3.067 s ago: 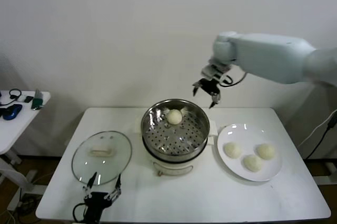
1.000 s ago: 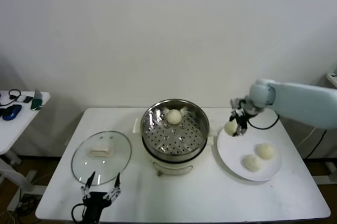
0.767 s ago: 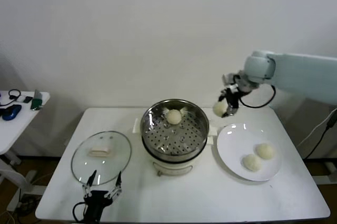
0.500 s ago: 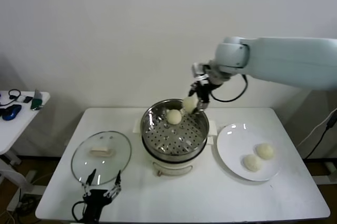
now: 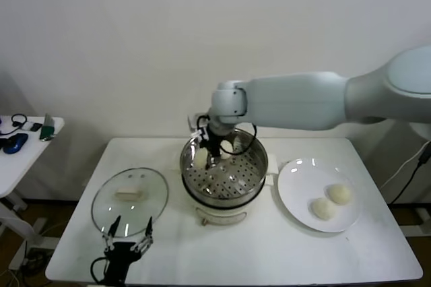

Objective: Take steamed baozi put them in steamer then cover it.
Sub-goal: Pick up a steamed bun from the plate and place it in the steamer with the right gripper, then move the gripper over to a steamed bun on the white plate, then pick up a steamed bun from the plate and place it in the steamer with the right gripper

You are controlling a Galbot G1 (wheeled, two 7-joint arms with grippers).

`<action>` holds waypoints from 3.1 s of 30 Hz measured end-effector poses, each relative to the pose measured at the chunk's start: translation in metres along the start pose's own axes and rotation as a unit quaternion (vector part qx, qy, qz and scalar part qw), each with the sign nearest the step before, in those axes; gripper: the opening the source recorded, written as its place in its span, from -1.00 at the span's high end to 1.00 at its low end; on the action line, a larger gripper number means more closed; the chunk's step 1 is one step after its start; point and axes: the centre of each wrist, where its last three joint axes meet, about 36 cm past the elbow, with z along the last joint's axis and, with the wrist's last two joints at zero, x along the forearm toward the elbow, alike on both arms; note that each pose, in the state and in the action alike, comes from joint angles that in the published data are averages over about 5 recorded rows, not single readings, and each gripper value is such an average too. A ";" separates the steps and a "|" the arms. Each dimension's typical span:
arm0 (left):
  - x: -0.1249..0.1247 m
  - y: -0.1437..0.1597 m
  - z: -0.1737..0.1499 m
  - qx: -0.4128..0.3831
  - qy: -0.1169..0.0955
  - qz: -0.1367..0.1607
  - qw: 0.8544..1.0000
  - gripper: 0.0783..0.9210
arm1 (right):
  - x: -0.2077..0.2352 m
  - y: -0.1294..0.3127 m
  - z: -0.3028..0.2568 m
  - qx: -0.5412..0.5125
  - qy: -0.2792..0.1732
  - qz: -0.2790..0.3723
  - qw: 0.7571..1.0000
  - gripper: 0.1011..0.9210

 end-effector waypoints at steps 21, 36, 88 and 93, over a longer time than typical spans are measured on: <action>0.000 -0.002 -0.003 0.003 -0.005 0.002 1.000 -0.77 | -0.018 -0.005 0.001 0.009 0.019 0.012 1.000 -0.76; -0.004 -0.005 -0.008 0.001 -0.014 0.007 1.000 -0.77 | 0.110 0.044 0.180 -0.059 0.045 -0.009 0.997 -0.76; 0.004 -0.005 -0.001 -0.011 -0.004 0.002 1.000 -0.77 | -0.055 0.202 0.370 -0.173 0.085 -0.075 0.978 -0.36; 0.004 -0.005 -0.003 -0.013 -0.005 0.002 1.000 -0.77 | -0.036 0.187 0.367 -0.152 0.080 -0.068 0.983 -0.35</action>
